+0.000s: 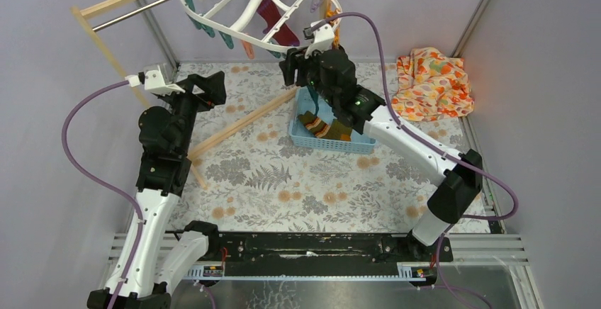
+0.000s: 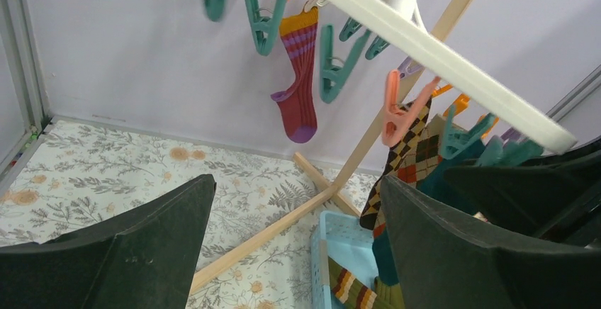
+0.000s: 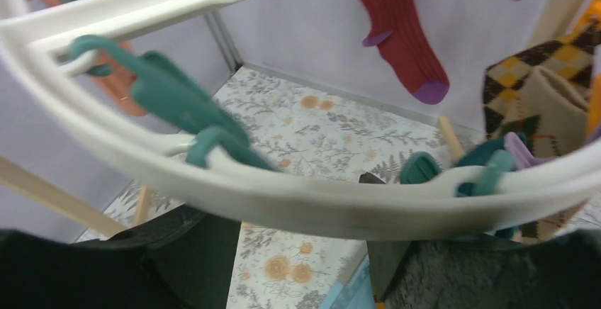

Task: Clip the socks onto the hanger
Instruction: Rotate the hanger at the clothesline.

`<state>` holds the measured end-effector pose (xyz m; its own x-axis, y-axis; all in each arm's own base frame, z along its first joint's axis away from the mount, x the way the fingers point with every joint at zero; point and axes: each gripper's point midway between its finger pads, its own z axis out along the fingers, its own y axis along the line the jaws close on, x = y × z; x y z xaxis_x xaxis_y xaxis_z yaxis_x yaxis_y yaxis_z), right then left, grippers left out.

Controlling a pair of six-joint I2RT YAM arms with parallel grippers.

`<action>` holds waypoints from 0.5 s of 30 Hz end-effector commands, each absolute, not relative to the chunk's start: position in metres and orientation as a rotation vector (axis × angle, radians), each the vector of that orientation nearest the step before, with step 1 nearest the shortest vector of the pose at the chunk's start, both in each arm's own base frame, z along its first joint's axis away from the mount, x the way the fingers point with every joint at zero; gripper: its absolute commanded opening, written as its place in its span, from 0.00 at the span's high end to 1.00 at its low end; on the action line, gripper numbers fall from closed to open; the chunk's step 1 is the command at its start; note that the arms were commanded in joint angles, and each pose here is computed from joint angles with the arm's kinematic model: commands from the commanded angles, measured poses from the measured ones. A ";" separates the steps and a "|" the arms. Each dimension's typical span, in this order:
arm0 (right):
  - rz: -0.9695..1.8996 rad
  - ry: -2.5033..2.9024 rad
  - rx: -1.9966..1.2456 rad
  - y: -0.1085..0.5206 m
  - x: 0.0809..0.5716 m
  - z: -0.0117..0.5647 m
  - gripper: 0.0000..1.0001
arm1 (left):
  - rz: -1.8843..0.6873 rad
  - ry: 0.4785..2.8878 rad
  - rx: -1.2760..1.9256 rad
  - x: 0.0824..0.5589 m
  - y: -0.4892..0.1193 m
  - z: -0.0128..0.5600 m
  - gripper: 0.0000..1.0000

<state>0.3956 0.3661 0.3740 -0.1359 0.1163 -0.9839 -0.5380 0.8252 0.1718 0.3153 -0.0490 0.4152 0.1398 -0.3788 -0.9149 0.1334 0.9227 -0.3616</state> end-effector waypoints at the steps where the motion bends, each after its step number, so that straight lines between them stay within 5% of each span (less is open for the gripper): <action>1: 0.550 1.504 -0.204 0.322 0.401 0.427 0.33 | -0.362 1.380 -0.213 0.314 -0.046 0.413 0.06; 15: 0.465 1.559 -0.106 0.266 0.438 0.413 0.32 | -0.360 1.391 -0.203 0.311 -0.047 0.411 0.06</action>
